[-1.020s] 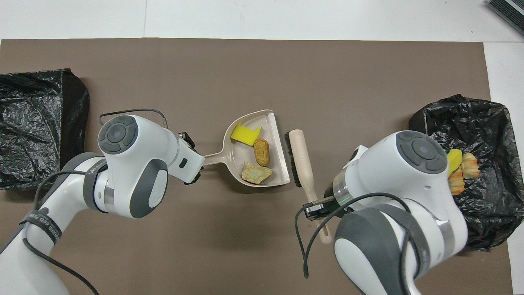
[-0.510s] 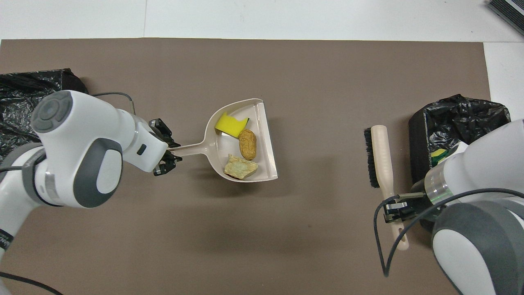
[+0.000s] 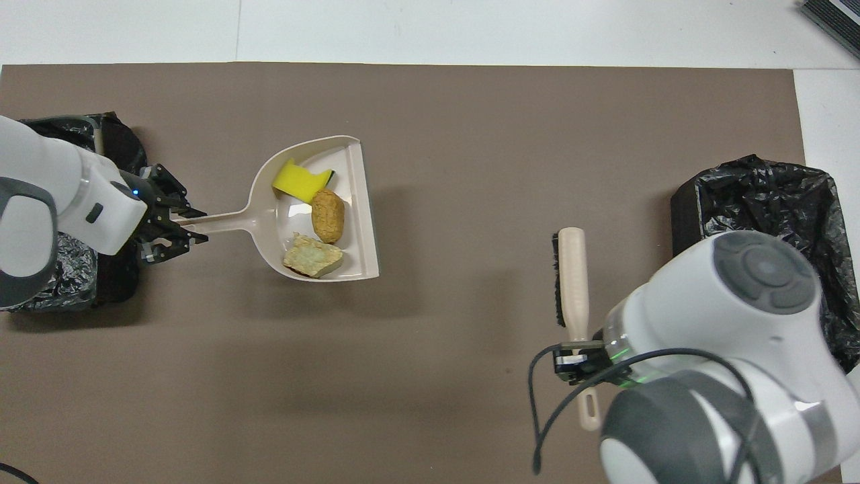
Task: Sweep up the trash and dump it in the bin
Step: 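Carry the loaded dustpan with the left gripper to the nearer bin, then tip the dustpan into the bin while the right gripper lowers the brush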
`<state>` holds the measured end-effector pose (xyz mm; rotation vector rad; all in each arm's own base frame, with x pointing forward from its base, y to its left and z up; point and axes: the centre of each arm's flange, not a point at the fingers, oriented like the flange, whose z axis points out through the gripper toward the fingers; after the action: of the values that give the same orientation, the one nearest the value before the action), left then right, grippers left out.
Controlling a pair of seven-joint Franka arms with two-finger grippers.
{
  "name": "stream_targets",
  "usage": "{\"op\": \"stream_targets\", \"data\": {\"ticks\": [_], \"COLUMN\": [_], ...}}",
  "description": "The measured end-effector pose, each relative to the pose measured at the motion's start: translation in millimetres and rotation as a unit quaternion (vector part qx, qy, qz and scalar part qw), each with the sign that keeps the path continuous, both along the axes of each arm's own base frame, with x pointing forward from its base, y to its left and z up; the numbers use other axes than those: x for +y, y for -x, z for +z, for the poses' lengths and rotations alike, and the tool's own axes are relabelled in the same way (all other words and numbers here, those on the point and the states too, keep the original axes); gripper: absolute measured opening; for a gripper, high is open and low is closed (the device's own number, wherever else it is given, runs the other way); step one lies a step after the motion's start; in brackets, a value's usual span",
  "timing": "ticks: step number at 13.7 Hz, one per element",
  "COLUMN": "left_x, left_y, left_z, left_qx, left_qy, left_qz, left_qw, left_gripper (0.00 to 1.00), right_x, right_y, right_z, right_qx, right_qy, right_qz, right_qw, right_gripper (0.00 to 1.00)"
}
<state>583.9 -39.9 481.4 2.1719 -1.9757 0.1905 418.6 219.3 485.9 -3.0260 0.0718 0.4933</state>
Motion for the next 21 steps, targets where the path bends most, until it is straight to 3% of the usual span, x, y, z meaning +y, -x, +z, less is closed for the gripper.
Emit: {"op": "stream_targets", "data": {"ticks": [5,9,13,16,21], "left_x": [130,214,276,299,334], "left_y": [-8,0,4,-7,-26], "left_z": [19,26,39,43,58], "left_qx": [-0.007,-0.014,-0.012,-0.003,-0.011], "left_qy": [-0.006,-0.012,-0.044,-0.064,-0.100], "left_qz": [-0.043,-0.075,-0.086,-0.090,-0.083], "left_qw": [0.999,0.997,0.995,0.994,0.991], "left_gripper": [0.33,0.33,0.33,0.33,0.33], "right_x": [81,129,171,173,166], "right_y": [7.8,19.3,51.9,77.1,79.7], "right_z": [-37,-65,-100,-126,-138], "right_qx": [-0.008,-0.012,0.015,0.035,0.028], "right_qy": [-0.034,-0.049,-0.037,-0.016,-0.010], "right_qz": [-0.025,-0.030,-0.013,0.004,0.002], "right_qw": [0.999,0.998,0.999,0.999,1.000], "right_gripper": [0.26,0.26,0.26,0.26,0.26]}}
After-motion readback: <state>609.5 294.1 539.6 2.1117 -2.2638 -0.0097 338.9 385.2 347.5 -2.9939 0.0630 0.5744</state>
